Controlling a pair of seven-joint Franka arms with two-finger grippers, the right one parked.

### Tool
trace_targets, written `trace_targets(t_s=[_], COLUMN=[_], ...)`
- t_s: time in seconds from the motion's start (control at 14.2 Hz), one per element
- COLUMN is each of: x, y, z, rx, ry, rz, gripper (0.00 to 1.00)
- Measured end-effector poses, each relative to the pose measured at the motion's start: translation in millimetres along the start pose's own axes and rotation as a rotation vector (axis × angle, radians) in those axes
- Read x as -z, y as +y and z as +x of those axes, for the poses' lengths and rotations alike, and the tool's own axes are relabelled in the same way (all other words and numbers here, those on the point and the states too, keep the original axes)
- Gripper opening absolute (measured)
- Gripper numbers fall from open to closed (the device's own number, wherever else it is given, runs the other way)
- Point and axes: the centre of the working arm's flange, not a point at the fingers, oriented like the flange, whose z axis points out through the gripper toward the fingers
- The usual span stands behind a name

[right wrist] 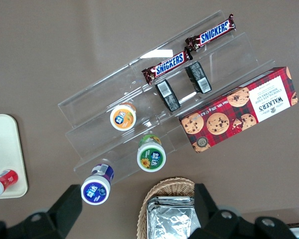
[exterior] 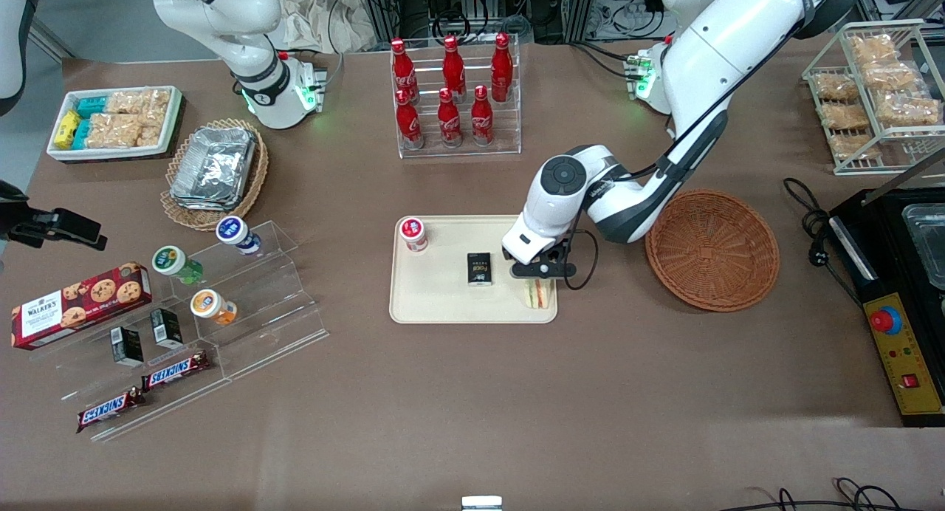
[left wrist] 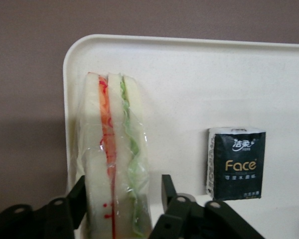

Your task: Place sandwich from basket to tray

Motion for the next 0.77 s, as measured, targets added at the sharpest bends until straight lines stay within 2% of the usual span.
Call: trace_targets(t_s=[0.14, 0.21, 0.35, 0.49, 0.63, 0.77], x=[2, 5, 16, 39, 79, 145], y=[0, 0, 0, 1, 5, 1], z=[5, 9, 21, 40, 58, 78], rx=[0.010, 0.014, 0.030, 0.057, 0.089, 0.153], ry=[0.007, 0.013, 0.016, 0.013, 0.015, 0.034], rz=[-0.005, -0.006, 0.025, 0.090, 0.146, 0.183], gripper=[0.93, 1.00, 1.00, 1.00, 1.00, 0.99])
